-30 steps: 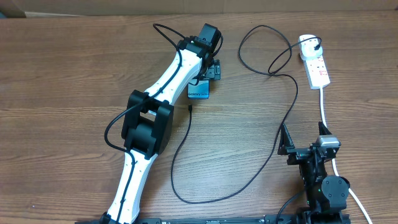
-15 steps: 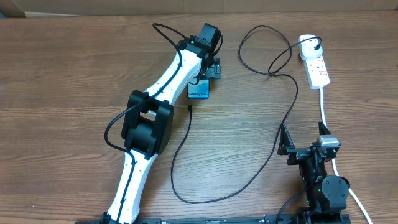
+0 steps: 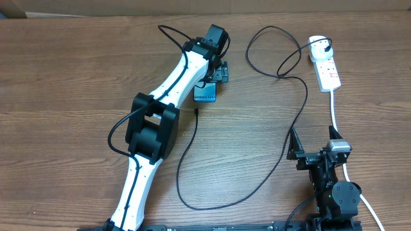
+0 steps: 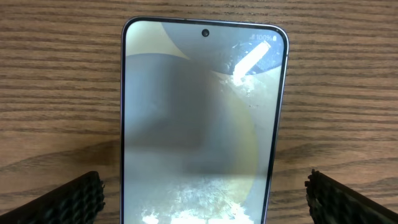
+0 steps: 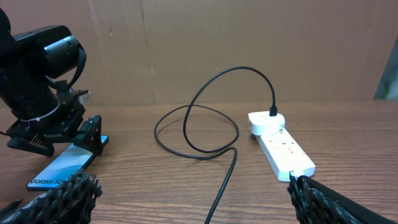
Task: Plug charger to phone and switch on socket
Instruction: 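Lower the open left gripper around the phone's bottom edge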
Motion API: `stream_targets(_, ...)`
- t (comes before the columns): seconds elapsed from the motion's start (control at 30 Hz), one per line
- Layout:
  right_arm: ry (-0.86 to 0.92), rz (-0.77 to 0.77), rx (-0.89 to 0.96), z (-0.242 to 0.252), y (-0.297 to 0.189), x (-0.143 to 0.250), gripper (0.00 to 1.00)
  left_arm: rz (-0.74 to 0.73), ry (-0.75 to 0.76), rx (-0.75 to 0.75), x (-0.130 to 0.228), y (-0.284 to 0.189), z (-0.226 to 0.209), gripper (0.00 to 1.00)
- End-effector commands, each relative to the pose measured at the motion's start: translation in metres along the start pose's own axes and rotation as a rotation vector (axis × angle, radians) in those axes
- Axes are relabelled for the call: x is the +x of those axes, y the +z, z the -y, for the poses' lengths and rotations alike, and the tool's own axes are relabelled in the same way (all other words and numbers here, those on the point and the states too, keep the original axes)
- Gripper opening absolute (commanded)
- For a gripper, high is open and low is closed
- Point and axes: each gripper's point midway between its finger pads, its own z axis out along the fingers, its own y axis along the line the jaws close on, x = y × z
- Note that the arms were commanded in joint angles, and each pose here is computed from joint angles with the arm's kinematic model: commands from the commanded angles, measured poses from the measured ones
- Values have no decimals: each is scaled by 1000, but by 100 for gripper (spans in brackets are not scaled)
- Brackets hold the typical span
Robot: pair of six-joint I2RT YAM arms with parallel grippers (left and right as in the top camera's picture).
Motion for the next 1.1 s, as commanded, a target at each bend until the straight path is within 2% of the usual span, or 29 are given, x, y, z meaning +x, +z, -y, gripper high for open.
stream_targets(0.0, 6, 3, -10, -2, 0, 2, 100, -16, -15, -9, 4, 8, -5, 100)
stream_targets(1.07, 6, 3, -10, -2, 0, 2, 100, 3, -25, -52, 3, 18, -12, 100)
